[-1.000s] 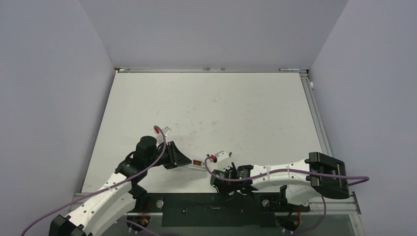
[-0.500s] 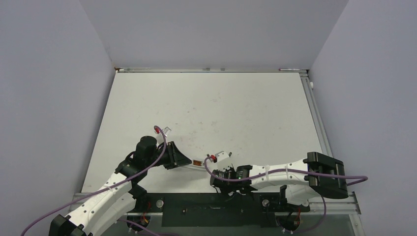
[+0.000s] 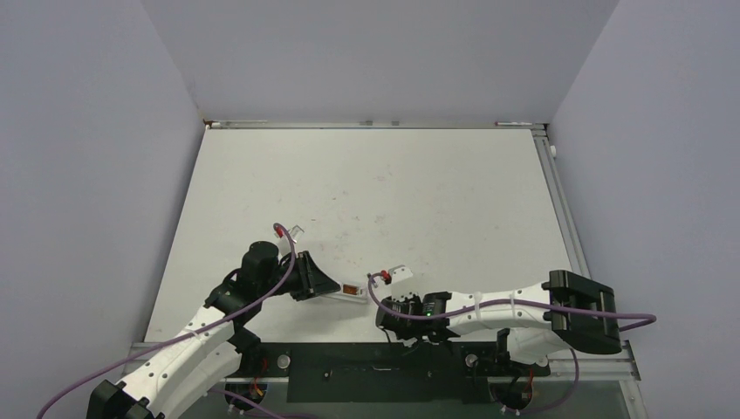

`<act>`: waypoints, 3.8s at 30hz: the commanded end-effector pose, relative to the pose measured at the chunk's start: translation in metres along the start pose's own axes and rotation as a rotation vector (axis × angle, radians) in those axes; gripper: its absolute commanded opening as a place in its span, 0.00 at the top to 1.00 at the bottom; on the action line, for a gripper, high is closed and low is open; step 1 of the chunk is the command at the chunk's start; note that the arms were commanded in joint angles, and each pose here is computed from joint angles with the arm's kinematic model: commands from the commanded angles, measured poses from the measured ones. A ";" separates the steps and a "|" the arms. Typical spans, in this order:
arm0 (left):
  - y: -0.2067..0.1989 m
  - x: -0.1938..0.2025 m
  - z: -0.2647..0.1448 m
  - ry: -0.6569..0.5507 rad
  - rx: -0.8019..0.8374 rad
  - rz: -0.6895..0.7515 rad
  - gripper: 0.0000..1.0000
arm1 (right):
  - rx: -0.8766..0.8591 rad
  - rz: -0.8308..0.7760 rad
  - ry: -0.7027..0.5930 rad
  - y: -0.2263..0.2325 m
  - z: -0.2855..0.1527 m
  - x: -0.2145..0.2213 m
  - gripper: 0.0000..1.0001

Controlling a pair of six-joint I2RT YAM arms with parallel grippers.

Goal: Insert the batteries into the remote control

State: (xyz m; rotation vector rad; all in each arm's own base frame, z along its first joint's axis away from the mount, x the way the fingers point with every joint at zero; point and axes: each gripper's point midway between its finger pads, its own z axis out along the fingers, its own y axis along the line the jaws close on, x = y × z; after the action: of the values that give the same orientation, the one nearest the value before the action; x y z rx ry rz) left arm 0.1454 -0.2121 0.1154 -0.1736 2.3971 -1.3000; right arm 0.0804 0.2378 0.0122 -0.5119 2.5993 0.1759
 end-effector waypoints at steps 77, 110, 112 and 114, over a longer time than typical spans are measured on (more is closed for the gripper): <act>0.048 0.043 0.034 -0.153 -0.168 -0.246 0.35 | -0.285 0.130 -0.093 0.050 -0.016 -0.064 0.49; 0.029 -0.006 -0.007 -0.280 -0.346 0.039 1.00 | -0.210 0.141 -0.082 0.055 0.020 -0.048 0.91; 0.031 -0.009 -0.003 -0.272 -0.363 0.050 1.00 | -0.214 0.148 -0.094 0.056 0.018 -0.051 0.91; 0.036 -0.013 0.000 -0.267 -0.374 0.049 1.00 | -0.199 0.146 -0.089 0.054 0.023 -0.050 0.91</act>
State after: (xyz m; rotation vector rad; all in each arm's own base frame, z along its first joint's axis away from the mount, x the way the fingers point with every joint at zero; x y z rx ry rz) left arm 0.1423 -0.1850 0.0755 -0.3953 2.4175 -0.7459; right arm 0.1021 0.3010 0.0177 -0.4057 2.5852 0.4933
